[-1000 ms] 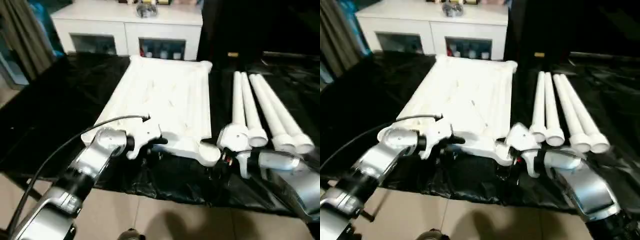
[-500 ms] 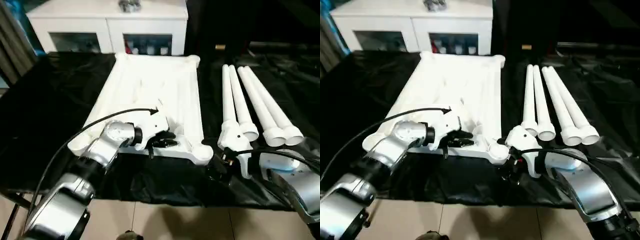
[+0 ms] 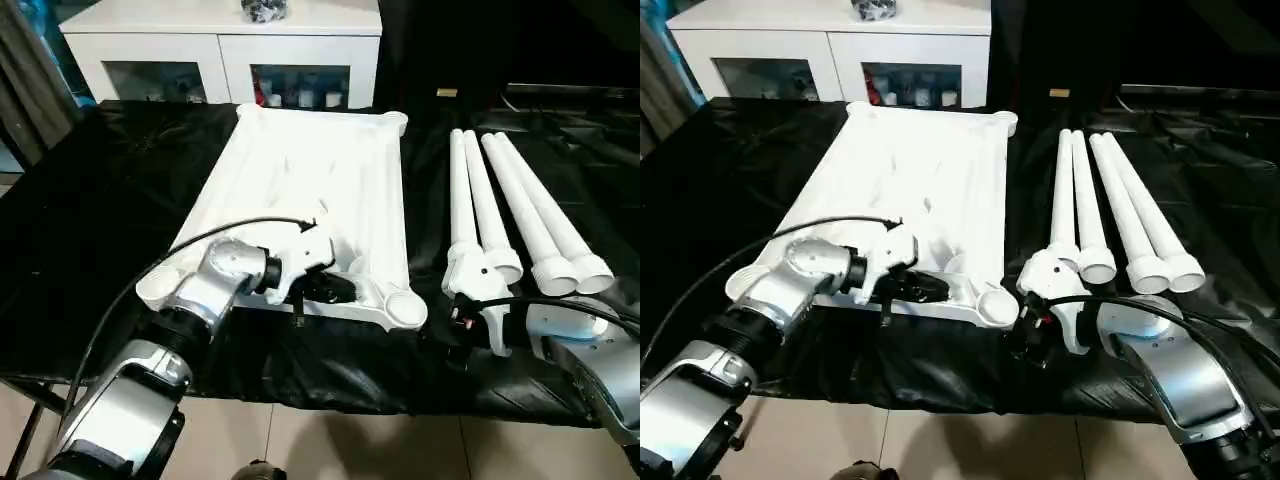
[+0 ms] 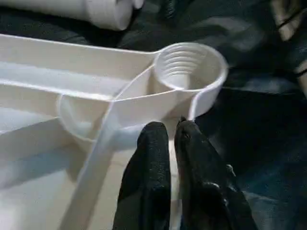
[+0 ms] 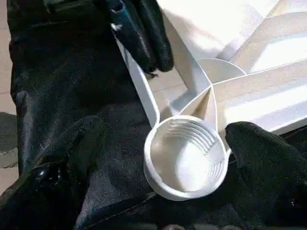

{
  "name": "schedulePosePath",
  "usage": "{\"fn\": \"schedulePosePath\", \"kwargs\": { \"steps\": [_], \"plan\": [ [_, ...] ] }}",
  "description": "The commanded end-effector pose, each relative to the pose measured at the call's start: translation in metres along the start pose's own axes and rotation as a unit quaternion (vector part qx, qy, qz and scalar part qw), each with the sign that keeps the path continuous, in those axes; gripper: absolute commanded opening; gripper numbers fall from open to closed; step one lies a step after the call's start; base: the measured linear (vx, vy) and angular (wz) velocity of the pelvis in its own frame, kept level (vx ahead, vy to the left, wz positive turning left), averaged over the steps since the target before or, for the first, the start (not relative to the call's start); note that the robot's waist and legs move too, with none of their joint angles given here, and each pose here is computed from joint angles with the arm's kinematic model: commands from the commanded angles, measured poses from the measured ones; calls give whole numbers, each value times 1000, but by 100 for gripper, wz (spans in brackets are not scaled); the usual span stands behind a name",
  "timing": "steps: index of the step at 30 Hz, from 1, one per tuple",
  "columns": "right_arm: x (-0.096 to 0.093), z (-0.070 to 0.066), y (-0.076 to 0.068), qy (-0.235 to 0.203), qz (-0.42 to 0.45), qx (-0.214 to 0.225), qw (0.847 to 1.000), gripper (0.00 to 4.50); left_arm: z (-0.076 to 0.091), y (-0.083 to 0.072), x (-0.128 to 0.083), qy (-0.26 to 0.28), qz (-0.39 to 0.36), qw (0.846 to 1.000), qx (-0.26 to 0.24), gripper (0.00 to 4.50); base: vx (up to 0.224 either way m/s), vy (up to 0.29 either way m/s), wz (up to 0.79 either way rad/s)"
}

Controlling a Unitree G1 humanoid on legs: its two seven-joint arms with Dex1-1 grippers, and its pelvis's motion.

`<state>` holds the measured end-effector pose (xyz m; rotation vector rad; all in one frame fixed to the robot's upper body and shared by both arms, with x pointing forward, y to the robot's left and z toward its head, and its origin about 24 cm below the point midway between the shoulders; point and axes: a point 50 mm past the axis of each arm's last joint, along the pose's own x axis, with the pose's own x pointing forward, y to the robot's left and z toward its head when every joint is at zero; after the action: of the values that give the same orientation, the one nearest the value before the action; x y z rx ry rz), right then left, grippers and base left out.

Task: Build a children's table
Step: Move table base

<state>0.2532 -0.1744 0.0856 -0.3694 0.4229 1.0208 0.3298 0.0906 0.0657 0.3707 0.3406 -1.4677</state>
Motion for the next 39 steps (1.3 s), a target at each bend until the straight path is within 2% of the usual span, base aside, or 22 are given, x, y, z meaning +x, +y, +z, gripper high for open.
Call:
{"fn": "schedulePosePath", "kwargs": {
  "steps": [1, 5, 7, 9, 12, 16, 17, 22, 23, 26, 29, 39],
  "plan": [
    [-5, 7, -4, -9, -6, -6, 1000, 450, 8, 2, -4, -6, -10, 1000, 5, 82, 0, 0, 0],
    [-5, 8, -3, -7, 4, -7, 1000, 450, 2, -2, -2, 18, -39, 999, 4, 126, 0, 0, 0],
    [-4, 8, -3, -7, 4, -7, 1000, 450, -1, -2, -2, 27, -36, 999, 11, 125, 0, 0, 0],
    [-4, 8, -2, -8, 2, -7, 1000, 450, -3, 0, 0, 42, -14, 998, 34, 164, 0, 0, 0],
    [-3, 8, -1, -8, 3, -6, 1000, 450, -4, 4, 2, 50, 11, 997, 51, 166, 0, 0, 0],
    [-2, 7, 1, -6, 8, -6, 1000, 450, -5, 5, 3, 55, 15, 997, 49, 166, 0, 0, 0],
    [-2, 7, 1, -6, 8, -6, 1000, 450, -5, 5, 3, 55, 13, 997, 47, 138, 0, 0, 0],
    [-2, 7, 2, -6, 10, -5, 1000, 450, -5, 5, 3, 51, 8, 998, 40, 106, 0, 0, 0],
    [-1, 7, 2, -5, 11, -5, 1000, 450, -5, 5, 3, 48, 5, 998, 37, 85, 0, 0, 0],
    [-1, 6, 3, -5, 12, -4, 1000, 450, -4, 5, 3, 45, 3, 998, 33, 75, 0, 0, 0],
    [0, 7, 4, -5, 16, -2, 1000, 450, -5, 5, 3, 48, 7, 998, 30, 41, 0, 0, 0],
    [2, 7, 7, -9, 28, -1, 1000, 450, -9, 5, 3, 62, 30, 997, 28, 3, 0, 0, 0]
  ]
}}
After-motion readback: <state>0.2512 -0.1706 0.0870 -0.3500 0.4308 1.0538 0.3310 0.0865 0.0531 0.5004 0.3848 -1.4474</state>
